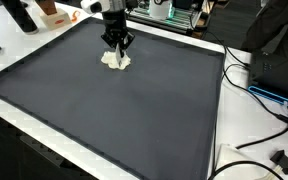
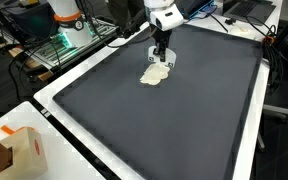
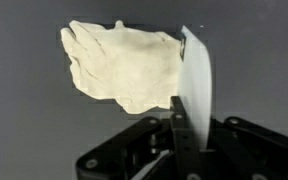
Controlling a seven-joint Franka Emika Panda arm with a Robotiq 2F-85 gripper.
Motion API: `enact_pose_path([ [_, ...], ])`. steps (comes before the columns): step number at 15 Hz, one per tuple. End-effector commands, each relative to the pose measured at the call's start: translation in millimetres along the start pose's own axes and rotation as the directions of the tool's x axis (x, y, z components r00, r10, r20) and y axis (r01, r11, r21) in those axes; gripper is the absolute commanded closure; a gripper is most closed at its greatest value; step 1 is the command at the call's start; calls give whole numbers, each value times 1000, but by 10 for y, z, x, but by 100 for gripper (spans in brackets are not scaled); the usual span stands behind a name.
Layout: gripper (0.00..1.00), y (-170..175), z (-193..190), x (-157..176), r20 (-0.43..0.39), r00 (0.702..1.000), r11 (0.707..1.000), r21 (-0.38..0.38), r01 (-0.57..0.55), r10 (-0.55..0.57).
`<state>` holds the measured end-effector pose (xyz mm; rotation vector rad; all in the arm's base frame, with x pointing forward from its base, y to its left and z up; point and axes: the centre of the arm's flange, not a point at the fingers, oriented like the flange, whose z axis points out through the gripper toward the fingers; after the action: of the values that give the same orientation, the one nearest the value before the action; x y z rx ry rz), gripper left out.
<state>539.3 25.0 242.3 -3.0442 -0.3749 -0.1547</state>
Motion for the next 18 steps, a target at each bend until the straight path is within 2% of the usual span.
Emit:
enact_pose_path([
  [1,99,6,136,-122,-3,1000,1000,7,22,-22],
  [10,99,-9,283,-221,-80,995,998,-12,54,-55],
  [18,99,40,308,-384,-29,999,999,-35,26,-27],
])
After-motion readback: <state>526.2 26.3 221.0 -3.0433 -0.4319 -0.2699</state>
